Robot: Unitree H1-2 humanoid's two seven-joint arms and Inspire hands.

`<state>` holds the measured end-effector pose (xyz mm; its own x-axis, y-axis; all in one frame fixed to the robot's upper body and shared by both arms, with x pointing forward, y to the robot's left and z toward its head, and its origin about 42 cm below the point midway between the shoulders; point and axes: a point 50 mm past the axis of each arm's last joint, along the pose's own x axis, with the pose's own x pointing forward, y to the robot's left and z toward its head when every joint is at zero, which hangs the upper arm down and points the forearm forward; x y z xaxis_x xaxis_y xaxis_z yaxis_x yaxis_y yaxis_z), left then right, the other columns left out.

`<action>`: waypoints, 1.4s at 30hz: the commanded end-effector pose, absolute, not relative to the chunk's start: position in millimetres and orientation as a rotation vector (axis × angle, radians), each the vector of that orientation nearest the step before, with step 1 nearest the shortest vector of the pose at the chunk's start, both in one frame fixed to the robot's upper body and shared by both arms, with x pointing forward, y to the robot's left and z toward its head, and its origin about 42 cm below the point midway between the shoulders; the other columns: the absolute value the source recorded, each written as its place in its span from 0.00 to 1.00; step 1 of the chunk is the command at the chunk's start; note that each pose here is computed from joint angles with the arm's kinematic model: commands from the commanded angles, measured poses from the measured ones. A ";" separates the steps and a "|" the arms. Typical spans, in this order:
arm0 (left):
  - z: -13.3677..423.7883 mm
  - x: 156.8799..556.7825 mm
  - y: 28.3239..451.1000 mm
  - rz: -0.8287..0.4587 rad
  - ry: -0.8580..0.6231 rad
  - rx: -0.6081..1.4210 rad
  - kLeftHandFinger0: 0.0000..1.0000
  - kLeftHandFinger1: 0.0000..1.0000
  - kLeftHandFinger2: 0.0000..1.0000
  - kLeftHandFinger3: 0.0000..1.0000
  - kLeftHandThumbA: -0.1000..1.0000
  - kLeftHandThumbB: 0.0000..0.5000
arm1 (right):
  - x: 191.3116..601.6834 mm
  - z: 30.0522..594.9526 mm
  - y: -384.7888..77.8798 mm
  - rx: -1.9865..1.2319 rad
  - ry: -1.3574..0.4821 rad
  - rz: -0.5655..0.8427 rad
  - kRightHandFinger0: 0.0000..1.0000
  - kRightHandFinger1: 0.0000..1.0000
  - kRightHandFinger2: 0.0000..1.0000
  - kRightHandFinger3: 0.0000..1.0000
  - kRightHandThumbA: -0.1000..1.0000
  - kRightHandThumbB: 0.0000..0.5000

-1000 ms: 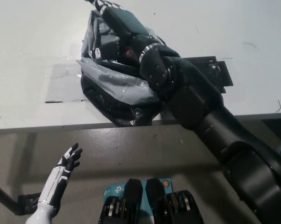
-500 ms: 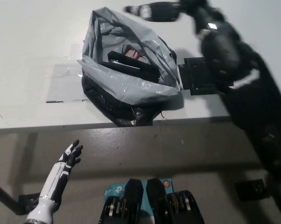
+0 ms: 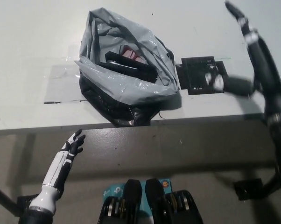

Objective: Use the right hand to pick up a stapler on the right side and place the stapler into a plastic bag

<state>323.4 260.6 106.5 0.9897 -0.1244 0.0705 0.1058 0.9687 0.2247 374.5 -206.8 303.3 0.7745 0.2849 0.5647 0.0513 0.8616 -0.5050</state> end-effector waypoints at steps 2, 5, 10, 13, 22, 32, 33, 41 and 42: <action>138.0 341.9 261.6 -0.130 -0.210 0.238 1.00 1.00 1.00 1.00 1.00 0.55 | 287.0 305.4 -186.2 -0.255 -1.047 0.141 1.00 1.00 1.00 1.00 1.00 0.47; 133.9 336.7 261.2 -0.146 -0.202 0.243 1.00 1.00 1.00 1.00 1.00 0.49 | 309.8 260.2 -183.9 -0.282 -0.870 0.093 1.00 1.00 1.00 1.00 1.00 0.53; 128.2 330.4 257.9 -0.167 -0.179 0.249 1.00 1.00 1.00 1.00 1.00 0.52 | 343.6 170.8 -201.5 -0.284 -0.537 0.033 1.00 1.00 1.00 1.00 0.92 0.48; 122.3 324.0 256.1 -0.178 -0.163 0.233 1.00 1.00 1.00 1.00 1.00 0.54 | 342.4 135.4 -207.9 -0.249 -0.417 0.029 1.00 1.00 1.00 1.00 0.85 0.44; 104.7 303.4 252.2 -0.187 -0.120 0.244 1.00 1.00 1.00 1.00 1.00 0.52 | 325.9 79.3 -226.0 -0.290 -0.259 0.056 1.00 1.00 1.00 1.00 0.87 0.50; 95.7 291.1 253.2 -0.190 -0.074 0.232 1.00 1.00 1.00 1.00 1.00 0.59 | 309.4 61.4 -231.3 -0.315 -0.214 0.074 1.00 1.00 1.00 1.00 0.84 0.53; 96.0 291.4 253.4 -0.189 -0.075 0.232 1.00 1.00 1.00 1.00 1.00 0.59 | 310.1 61.7 -231.1 -0.318 -0.214 0.075 1.00 1.00 1.00 1.00 0.84 0.53; 102.9 301.2 255.6 -0.170 -0.117 0.239 1.00 1.00 1.00 1.00 1.00 0.55 | 326.8 75.1 -228.2 -0.345 -0.237 0.095 1.00 1.00 1.00 1.00 0.78 0.55; 103.2 301.7 255.8 -0.169 -0.119 0.239 1.00 1.00 1.00 1.00 1.00 0.55 | 327.3 75.8 -227.9 -0.345 -0.238 0.095 1.00 1.00 1.00 1.00 0.78 0.55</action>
<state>291.0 252.0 85.0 0.9848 -0.1737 0.0065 0.1678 0.9597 0.2255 311.2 -227.3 55.8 0.9859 0.1090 0.1271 -0.0629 0.9445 -0.3223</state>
